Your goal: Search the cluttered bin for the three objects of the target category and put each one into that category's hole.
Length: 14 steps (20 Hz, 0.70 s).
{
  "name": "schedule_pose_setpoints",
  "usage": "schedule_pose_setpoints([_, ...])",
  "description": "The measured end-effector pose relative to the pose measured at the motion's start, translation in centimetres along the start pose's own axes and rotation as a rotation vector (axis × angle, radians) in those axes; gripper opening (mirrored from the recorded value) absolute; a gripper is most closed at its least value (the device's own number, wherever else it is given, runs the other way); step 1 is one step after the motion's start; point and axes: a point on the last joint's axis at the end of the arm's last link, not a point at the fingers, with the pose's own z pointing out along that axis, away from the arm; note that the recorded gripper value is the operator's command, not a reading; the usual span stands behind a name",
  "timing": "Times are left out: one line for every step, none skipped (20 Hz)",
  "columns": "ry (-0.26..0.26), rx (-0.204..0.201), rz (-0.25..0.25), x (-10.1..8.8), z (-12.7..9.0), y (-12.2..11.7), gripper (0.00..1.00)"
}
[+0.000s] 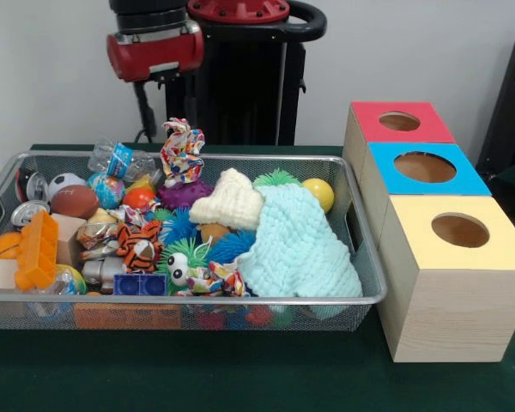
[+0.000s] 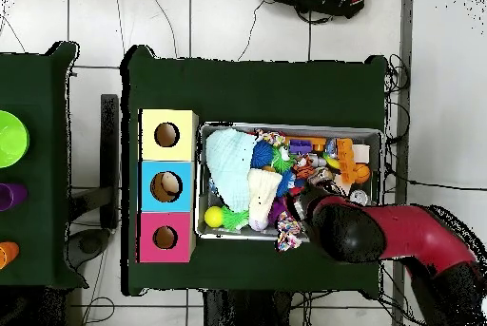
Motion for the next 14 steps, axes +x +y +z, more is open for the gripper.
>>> schedule_pose_setpoints([-0.001,-0.008,0.010,0.4,0.0,-0.7,1.00])
schedule_pose_setpoints([-0.002,-0.015,0.019,0.9,-0.1,-1.3,1.00])
schedule_pose_setpoints([-0.003,-0.022,0.022,1.4,-0.1,-2.0,1.00])
schedule_pose_setpoints([-0.004,-0.025,0.020,1.7,-0.1,-2.3,1.00])
schedule_pose_setpoints([-0.005,-0.027,0.016,1.9,0.0,-2.6,1.00])
schedule_pose_setpoints([-0.007,-0.030,-0.003,2.5,0.2,-2.9,1.00])
schedule_pose_setpoints([-0.010,-0.032,-0.021,3.0,0.3,-3.3,1.00])
schedule_pose_setpoints([-0.012,-0.031,-0.035,3.2,0.5,-3.4,1.00])
schedule_pose_setpoints([-0.014,-0.027,-0.069,3.8,0.8,-3.7,1.00])
schedule_pose_setpoints([-0.014,-0.025,-0.100,4.3,1.1,-3.8,1.00])
schedule_pose_setpoints([-0.012,-0.019,-0.167,5.2,2.0,-3.8,1.00])
schedule_pose_setpoints([-0.009,-0.018,-0.202,5.7,2.5,-3.7,1.00])
schedule_pose_setpoints([-0.008,-0.018,-0.215,5.9,2.7,-3.6,1.00])
schedule_pose_setpoints([-0.006,-0.019,-0.241,6.2,3.2,-3.4,1.00])
